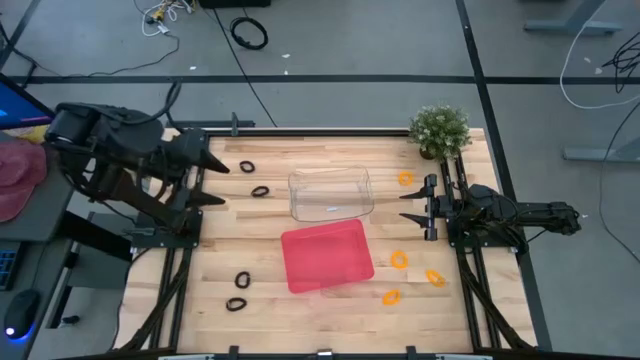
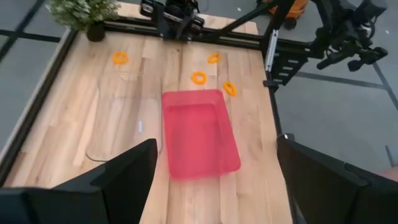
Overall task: Sort spring keychains
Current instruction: Put the black spring keychain into the red bin
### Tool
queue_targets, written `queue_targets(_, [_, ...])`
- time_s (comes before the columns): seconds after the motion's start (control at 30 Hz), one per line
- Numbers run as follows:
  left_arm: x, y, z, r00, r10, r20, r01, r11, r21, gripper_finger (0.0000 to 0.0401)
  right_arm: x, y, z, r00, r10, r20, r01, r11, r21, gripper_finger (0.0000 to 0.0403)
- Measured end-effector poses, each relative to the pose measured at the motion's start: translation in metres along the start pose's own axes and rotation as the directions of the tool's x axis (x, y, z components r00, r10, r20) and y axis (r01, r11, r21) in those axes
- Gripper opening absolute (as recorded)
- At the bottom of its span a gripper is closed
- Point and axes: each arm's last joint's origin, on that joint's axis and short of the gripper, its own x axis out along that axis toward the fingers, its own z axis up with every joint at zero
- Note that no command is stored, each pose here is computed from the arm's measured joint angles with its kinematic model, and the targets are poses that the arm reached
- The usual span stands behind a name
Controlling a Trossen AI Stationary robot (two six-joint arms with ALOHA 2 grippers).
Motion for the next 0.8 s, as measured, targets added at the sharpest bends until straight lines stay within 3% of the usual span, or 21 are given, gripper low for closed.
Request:
queue_targets(0.33, [0.019,-0.003,0.002,0.998,-0.001,-0.060,0.002,1.000,0.018,0.0337,0.000,0.000,0.000,1.000,0.000,0.000,0.000,1.000,0.000,0.0222])
queue_targets(0.57, [0.058,-0.009,-0.014,0.973,0.016,-0.231,-0.009,1.000,0.028,0.0337,0.000,0.000,0.000,1.000,0.000,0.000,0.000,1.000,0.000,0.0222])
queue_targets(0.8, [0.099,-0.015,-0.039,0.908,0.028,-0.419,-0.006,0.999,0.052,0.0337,0.000,0.000,0.000,1.000,0.000,0.000,0.000,1.000,0.000,0.0222])
